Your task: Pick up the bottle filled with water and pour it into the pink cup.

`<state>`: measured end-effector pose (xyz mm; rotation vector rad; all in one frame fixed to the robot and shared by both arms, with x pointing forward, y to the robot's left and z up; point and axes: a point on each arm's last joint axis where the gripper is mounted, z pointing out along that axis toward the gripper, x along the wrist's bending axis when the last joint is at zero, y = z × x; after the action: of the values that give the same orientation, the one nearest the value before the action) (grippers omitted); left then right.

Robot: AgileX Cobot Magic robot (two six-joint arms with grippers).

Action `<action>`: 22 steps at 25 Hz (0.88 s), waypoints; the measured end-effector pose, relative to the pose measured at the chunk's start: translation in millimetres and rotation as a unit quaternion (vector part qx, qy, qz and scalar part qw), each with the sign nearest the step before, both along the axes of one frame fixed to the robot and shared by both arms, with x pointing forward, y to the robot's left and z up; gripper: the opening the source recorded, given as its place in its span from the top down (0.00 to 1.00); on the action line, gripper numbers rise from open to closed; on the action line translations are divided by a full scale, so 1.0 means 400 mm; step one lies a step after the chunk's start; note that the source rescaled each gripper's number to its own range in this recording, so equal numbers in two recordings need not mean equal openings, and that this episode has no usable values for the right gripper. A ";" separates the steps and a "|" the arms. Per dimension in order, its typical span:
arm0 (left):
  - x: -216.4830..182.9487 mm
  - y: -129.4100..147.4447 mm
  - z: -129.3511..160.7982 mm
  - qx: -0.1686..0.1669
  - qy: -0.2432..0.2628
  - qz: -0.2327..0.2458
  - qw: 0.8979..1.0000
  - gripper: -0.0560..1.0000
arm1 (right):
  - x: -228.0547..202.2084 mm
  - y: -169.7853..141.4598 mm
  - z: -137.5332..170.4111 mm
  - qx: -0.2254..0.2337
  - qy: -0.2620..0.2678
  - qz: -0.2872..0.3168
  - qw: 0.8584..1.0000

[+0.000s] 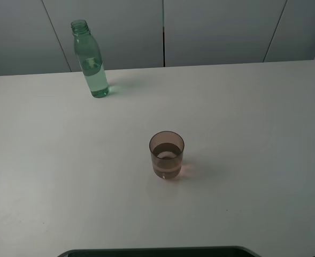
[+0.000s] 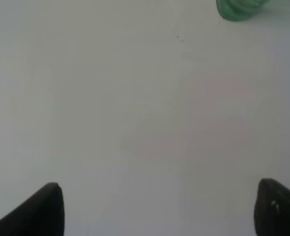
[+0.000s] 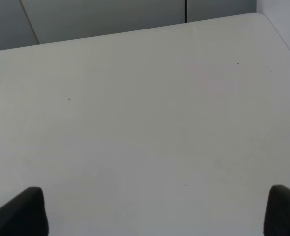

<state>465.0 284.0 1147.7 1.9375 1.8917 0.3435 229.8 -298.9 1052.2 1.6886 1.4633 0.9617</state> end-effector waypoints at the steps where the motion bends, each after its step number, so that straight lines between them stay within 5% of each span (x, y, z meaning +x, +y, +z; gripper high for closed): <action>1: -0.026 0.001 0.001 0.000 -0.004 0.000 1.000 0.05 | 0.000 0.000 0.000 0.000 0.000 0.000 1.000; 16: -0.404 0.014 -0.127 0.028 -0.093 -0.055 0.994 0.05 | 0.000 0.000 0.000 0.000 0.000 0.000 1.000; 22: -0.496 0.012 -0.183 0.015 -0.193 -0.050 0.980 0.05 | 0.000 0.000 0.000 0.000 0.000 0.000 1.000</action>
<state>266.7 288.8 1074.4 1.8179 1.5403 0.6676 229.8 -298.9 1052.2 1.6886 1.4633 0.9617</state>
